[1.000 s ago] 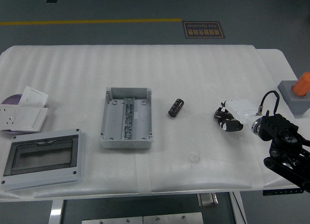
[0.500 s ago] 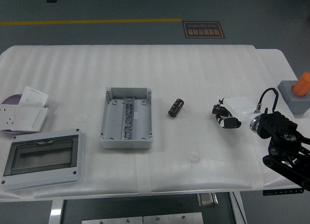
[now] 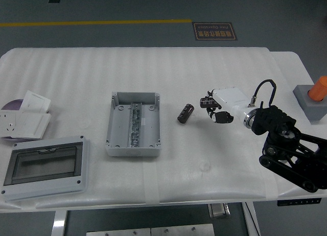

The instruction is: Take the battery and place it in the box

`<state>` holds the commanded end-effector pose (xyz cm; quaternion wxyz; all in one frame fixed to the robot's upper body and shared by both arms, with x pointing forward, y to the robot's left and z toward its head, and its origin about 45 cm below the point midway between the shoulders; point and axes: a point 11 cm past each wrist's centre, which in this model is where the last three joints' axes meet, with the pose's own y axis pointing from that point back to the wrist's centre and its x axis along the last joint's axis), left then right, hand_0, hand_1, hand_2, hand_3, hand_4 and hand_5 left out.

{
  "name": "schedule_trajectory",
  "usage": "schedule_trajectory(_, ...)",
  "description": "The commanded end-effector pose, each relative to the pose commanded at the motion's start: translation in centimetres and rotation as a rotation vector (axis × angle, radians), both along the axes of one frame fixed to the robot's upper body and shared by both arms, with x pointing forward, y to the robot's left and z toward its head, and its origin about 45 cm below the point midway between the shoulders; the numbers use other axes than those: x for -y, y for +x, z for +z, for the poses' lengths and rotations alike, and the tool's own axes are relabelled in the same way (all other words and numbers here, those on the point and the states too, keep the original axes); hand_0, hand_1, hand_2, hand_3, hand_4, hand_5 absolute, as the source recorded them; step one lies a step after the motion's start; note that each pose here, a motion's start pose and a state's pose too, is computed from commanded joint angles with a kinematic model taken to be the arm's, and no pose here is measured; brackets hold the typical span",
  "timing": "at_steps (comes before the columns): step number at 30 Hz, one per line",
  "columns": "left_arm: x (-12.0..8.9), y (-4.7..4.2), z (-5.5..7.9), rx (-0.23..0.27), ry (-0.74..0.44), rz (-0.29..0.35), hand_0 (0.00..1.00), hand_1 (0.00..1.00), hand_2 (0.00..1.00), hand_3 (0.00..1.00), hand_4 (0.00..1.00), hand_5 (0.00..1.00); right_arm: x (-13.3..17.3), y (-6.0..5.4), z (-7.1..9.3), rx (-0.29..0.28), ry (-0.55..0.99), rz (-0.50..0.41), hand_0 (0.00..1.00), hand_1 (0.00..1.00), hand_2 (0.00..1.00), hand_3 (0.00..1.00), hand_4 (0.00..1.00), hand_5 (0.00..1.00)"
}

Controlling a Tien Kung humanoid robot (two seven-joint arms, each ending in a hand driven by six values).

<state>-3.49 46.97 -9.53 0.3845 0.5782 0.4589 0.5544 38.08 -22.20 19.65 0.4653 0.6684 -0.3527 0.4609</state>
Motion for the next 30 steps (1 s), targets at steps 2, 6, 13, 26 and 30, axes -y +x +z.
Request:
schedule_trajectory(2,0.0,-0.04,0.0,-0.001,0.001,0.000,0.624,0.646,0.538,0.574,0.657,0.435,-1.9,0.1,0.7,0.005,0.035,0.030,0.364,0.463,0.430,0.684,0.220,0.110)
schedule_trajectory(6,-0.1,-0.16,0.0,-0.004,0.002,-0.002,0.624,0.646,0.539,0.575,0.662,0.443,-6.2,-0.3,2.1,0.013,0.130,0.095,0.363,0.464,0.429,0.684,0.234,0.121)
schedule_trajectory(13,-0.3,-0.28,0.1,-0.007,0.005,-0.004,0.624,0.647,0.539,0.575,0.664,0.447,-11.4,-1.4,3.2,0.038,0.185,0.198,0.364,0.462,0.427,0.686,0.247,0.132)
schedule_trajectory(26,-0.7,-0.16,0.3,-0.006,0.015,-0.013,0.624,0.646,0.537,0.573,0.667,0.450,-14.5,-3.6,-0.4,-0.074,0.200,0.278,0.483,0.591,0.640,0.731,0.470,0.284)
schedule_trajectory(30,-0.7,-0.26,0.3,-0.008,0.017,-0.014,0.624,0.646,0.534,0.573,0.667,0.451,-14.7,-3.5,-0.6,-0.078,0.198,0.288,0.547,0.658,0.691,0.790,0.501,0.298)
